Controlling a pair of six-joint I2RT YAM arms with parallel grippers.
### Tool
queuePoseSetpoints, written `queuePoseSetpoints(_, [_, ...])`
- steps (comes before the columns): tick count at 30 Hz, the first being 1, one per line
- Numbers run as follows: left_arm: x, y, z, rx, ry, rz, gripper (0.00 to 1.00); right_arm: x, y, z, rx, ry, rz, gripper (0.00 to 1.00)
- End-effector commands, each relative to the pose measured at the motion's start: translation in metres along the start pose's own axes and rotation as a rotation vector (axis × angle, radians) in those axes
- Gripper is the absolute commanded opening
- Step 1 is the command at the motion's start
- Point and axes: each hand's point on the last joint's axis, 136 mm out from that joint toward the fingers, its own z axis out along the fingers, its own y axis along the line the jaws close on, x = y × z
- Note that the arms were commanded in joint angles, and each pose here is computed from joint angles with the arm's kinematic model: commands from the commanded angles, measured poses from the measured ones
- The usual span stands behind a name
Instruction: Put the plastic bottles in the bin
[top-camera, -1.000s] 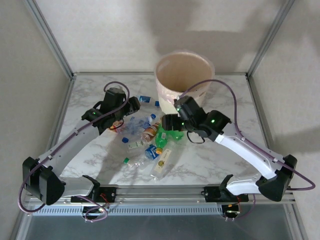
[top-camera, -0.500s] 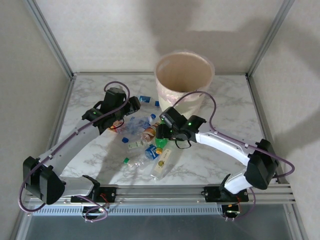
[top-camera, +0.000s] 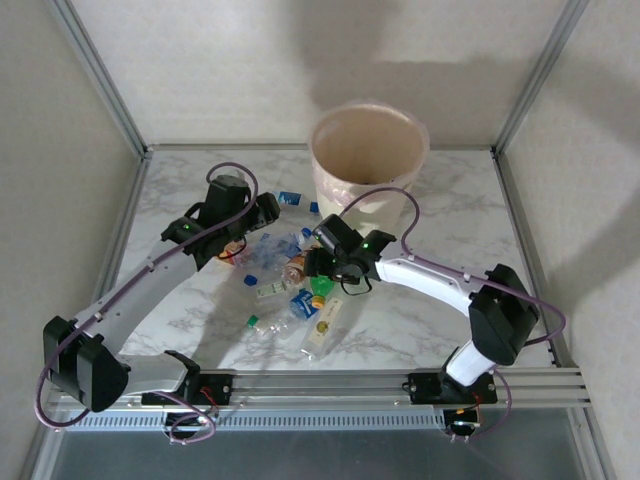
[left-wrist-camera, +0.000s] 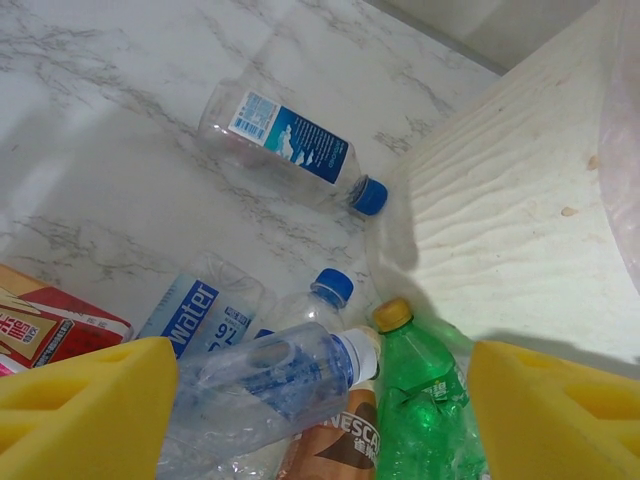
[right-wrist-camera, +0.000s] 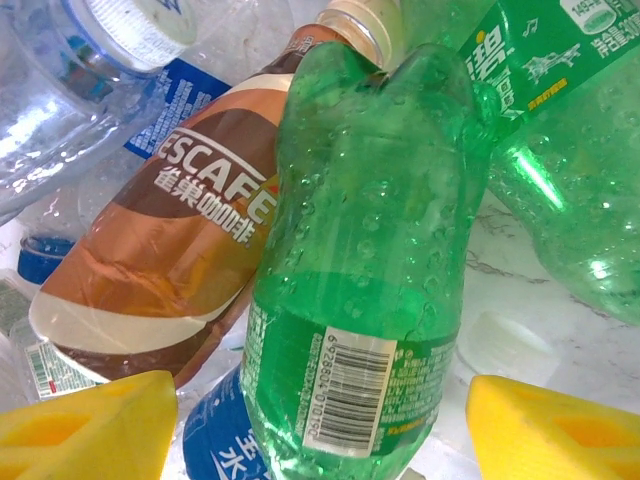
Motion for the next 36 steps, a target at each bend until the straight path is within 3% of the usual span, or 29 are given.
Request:
queuePoseSetpoints(1, [-0.003,0.004,-0.005,-0.002,-0.013,0.009,0.76,-0.001,-0.006,0.012,0.012,0.018,0.021,0.77])
queuePoseSetpoints(25, [0.000,0.005,-0.003,-0.001,-0.001,0.009,0.76,0.004,-0.021,0.046,0.023,0.068,0.061,0.74])
queuePoseSetpoints(36, [-0.001,0.007,-0.006,-0.006,-0.007,0.003,0.76,-0.002,-0.019,0.039,0.021,0.053,0.048,0.60])
